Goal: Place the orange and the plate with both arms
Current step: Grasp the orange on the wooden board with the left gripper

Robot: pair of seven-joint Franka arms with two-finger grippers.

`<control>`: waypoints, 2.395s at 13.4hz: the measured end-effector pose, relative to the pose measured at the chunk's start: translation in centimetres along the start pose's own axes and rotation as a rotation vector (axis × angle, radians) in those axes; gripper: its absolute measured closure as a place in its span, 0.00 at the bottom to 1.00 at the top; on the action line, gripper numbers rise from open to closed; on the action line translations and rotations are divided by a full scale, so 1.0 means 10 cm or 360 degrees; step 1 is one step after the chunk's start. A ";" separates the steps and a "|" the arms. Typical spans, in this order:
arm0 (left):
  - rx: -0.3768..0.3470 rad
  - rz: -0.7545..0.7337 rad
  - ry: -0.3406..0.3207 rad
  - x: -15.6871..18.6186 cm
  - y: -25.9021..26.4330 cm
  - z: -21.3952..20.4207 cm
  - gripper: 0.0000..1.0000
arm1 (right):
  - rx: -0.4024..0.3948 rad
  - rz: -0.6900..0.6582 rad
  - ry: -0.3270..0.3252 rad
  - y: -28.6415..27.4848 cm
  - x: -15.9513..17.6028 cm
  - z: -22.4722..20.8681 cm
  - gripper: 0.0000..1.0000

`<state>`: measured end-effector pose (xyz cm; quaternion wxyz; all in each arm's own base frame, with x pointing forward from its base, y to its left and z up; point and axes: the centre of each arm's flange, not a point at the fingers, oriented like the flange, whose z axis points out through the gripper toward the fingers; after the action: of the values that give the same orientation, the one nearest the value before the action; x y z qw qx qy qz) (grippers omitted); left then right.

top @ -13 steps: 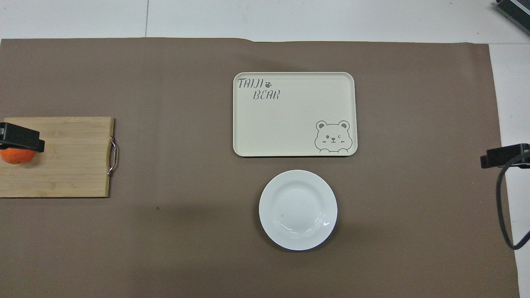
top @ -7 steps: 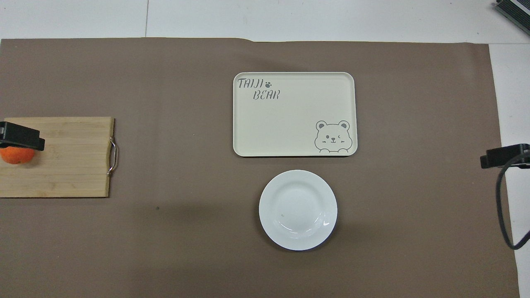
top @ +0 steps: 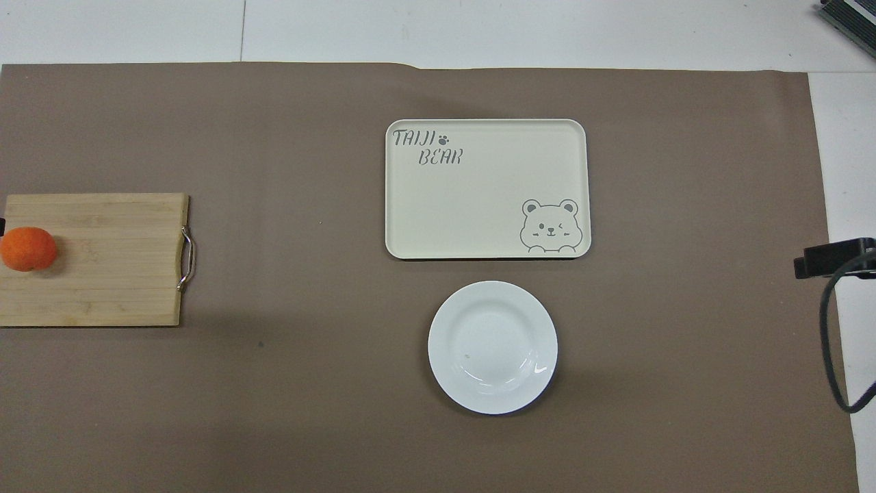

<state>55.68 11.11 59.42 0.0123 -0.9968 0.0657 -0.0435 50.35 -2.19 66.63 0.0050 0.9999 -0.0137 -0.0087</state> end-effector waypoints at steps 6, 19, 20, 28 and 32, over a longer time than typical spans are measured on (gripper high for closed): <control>0.0037 -0.0005 -0.0002 0.15 -0.72 0.97 0.00 | 0.0000 0.0000 -0.0001 0.00 0.00 0.00 0.00; 0.0043 -0.0079 -0.0065 -0.09 -1.32 2.70 0.00 | 0.0000 0.0000 -0.0001 0.00 0.00 0.00 0.00; 0.0032 -0.0095 -0.0056 -0.10 -1.33 2.71 0.04 | 0.0000 0.0000 -0.0001 0.00 0.00 0.00 0.00; -0.0013 0.0049 0.0045 0.23 -0.60 1.99 0.22 | 0.0000 0.0000 -0.0003 0.00 0.00 0.01 0.00; -0.0070 0.0007 0.0056 0.54 0.79 1.58 0.22 | 0.0000 0.0000 -0.0006 0.00 0.00 0.02 0.00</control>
<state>61.37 2.90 43.88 -0.0106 -0.9958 0.0692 -0.0596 50.33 -2.19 66.46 0.0049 0.9998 -0.0137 -0.0106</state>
